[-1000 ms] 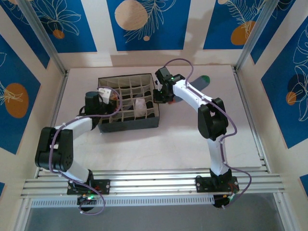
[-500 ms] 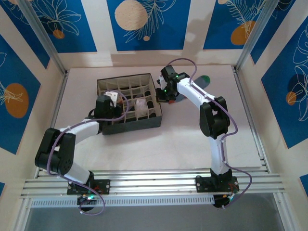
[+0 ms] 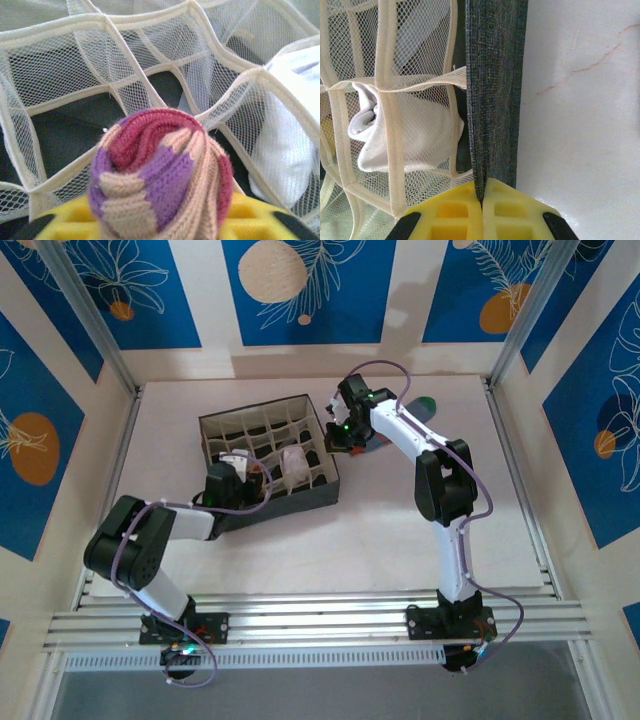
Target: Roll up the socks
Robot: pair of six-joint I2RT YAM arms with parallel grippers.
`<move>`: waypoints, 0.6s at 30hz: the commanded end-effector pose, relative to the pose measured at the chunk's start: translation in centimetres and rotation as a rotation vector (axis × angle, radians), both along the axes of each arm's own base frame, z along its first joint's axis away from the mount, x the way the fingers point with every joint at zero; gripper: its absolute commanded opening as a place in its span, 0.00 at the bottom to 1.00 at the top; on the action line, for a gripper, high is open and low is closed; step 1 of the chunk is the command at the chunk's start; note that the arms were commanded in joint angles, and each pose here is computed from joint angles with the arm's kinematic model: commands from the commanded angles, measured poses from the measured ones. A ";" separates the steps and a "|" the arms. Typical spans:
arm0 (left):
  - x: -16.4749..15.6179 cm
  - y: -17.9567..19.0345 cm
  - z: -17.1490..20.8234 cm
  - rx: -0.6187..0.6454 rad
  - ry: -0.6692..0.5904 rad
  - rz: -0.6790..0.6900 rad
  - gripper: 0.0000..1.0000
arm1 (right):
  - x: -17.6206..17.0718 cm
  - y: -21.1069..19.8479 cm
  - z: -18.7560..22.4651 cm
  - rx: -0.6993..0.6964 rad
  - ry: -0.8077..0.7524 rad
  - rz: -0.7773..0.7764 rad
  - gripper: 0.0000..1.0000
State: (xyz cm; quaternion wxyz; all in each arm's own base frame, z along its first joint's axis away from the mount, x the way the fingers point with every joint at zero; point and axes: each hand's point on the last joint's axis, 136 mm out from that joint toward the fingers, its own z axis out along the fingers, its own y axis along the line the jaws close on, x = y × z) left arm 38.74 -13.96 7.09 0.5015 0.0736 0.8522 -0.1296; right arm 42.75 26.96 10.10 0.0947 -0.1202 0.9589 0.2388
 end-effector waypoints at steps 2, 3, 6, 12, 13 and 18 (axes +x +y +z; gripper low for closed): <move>0.2 -0.9 2.0 -0.017 -0.056 -0.040 0.51 | -0.7 0.4 -0.8 0.004 0.051 0.014 0.00; 0.2 -0.7 2.4 0.000 -0.059 -0.041 0.55 | -0.8 0.3 -1.1 0.000 0.057 0.008 0.00; 0.4 0.0 3.6 0.074 -0.064 -0.036 0.68 | -0.5 0.2 -1.5 -0.008 0.071 -0.021 0.00; 0.5 1.6 7.8 0.031 -0.134 0.003 1.00 | 0.8 0.6 -1.6 -0.017 0.074 -0.061 0.00; 0.6 1.8 8.7 0.039 -0.146 0.004 1.00 | 1.0 0.7 -1.6 -0.015 0.069 -0.065 0.00; 1.5 4.9 12.7 0.104 -0.168 0.140 1.00 | 1.2 2.0 -1.9 -0.003 0.072 -0.076 0.00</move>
